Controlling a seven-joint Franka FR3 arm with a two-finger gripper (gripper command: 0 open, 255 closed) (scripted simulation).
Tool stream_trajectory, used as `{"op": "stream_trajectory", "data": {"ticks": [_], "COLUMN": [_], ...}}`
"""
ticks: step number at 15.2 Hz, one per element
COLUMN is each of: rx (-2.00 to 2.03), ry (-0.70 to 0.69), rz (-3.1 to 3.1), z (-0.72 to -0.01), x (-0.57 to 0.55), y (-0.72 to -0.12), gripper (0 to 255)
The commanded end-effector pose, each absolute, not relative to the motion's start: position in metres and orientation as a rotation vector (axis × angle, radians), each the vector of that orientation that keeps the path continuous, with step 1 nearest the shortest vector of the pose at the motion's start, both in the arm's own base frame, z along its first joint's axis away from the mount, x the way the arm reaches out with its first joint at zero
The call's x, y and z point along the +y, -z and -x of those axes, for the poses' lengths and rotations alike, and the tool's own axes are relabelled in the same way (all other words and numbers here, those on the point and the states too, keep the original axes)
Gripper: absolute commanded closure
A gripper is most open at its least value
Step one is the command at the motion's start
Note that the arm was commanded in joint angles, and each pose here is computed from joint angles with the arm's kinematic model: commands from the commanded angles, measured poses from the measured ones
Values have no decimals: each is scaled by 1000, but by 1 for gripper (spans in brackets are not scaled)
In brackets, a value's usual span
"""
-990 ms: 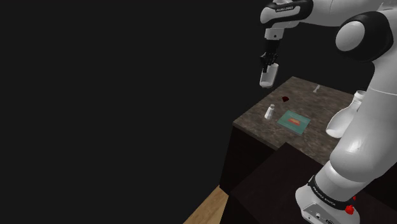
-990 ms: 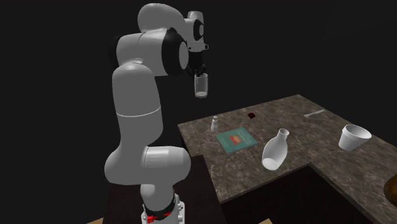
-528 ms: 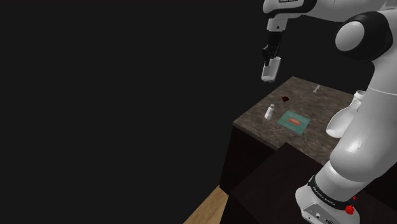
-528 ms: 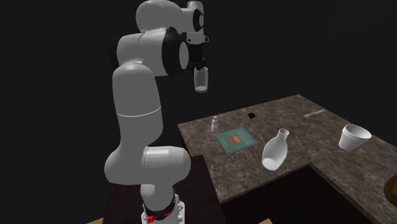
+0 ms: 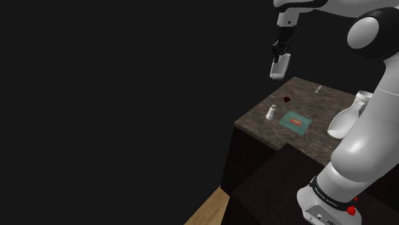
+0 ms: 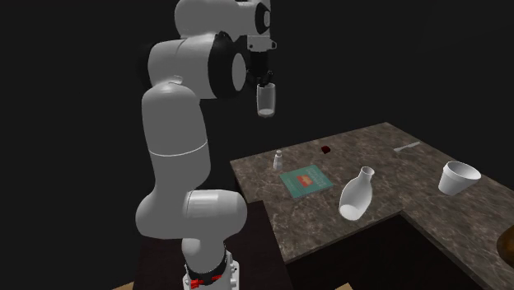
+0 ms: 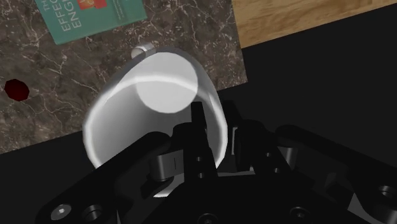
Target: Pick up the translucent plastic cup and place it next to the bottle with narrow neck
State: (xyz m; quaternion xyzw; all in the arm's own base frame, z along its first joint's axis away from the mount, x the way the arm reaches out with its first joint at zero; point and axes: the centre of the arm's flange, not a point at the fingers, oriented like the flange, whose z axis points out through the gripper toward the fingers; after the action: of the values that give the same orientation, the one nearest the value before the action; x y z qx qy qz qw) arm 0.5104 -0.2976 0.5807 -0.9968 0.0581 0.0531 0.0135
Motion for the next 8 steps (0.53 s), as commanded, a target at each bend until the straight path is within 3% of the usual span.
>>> {"op": "stream_trajectory", "data": {"ticks": [1,8], "rx": [179,179], "ry": [-162,-162], "rz": [3106,3106], "z": [-485,-402], "x": [-310,-350], "y": [-581,-581], "gripper": [255,255]}}
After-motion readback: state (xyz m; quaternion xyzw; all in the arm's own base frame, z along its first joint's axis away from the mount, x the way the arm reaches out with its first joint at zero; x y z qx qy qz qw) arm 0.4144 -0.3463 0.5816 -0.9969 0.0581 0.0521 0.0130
